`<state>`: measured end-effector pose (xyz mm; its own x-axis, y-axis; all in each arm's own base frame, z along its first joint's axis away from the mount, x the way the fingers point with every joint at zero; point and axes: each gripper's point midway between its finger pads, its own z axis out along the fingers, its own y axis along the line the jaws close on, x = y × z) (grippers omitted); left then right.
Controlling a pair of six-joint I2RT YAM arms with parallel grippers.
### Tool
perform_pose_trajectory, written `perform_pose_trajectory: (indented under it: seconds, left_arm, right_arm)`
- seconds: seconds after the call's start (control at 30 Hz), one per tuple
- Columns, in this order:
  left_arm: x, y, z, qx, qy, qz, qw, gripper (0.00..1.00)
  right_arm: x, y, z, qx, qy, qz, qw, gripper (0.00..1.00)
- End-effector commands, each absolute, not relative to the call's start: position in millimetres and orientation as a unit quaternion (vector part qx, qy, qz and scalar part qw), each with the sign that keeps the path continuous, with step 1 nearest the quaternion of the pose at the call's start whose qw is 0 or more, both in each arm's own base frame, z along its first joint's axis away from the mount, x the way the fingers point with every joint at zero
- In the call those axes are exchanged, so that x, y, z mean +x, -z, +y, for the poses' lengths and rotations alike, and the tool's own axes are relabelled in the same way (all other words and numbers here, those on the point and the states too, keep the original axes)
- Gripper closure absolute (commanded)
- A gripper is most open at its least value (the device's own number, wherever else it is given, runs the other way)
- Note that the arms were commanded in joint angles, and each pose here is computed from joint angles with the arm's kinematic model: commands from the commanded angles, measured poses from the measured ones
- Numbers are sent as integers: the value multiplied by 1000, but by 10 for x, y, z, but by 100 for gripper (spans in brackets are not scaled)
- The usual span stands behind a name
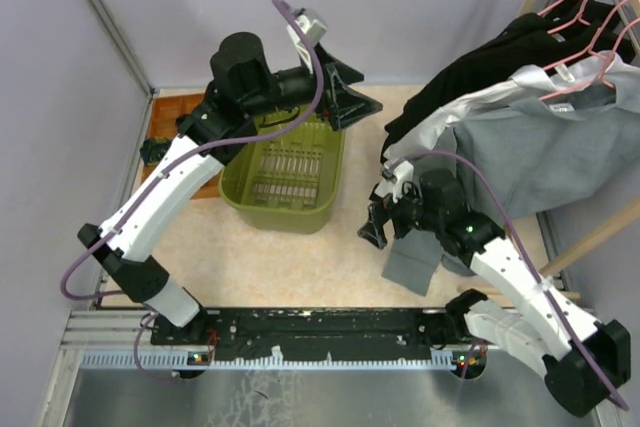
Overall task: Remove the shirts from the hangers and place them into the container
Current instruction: Adjust the hanger on the clothesline, then pick up the hanger from the clothesline.
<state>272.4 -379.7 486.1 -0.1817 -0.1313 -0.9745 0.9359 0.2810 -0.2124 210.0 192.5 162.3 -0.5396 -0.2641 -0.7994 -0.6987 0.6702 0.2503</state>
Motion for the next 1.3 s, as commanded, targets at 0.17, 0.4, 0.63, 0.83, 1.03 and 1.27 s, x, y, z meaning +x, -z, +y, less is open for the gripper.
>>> perform_pose_trajectory:
  seconds: [0.17, 0.4, 0.63, 0.83, 1.03, 1.27]
  left_arm:
    - [2443, -4747, -4544, 450, 505, 526, 515, 9]
    - [2419, -4633, -5022, 453, 541, 492, 510, 14]
    - [2409, -4519, -5277, 452, 546, 444, 548, 21]
    - [2266, -4354, -5335, 474, 547, 378, 578, 34]
    - [2348, -4328, -5462, 468, 546, 376, 585, 38]
    - [2450, -4367, -5498, 443, 537, 394, 600, 34]
  right_arm:
    - [1796, -1645, 2226, -256, -404, 764, 433, 4]
    - [1663, -1464, 2252, -244, -434, 742, 449, 7]
    - [1540, -1400, 2292, -236, -462, 747, 416, 9]
    - [1508, -1348, 2277, -232, -461, 754, 407, 10]
    - [1496, -1333, 2278, -228, -464, 755, 402, 10]
    - [1500, -1329, 2275, -226, -463, 757, 402, 11]
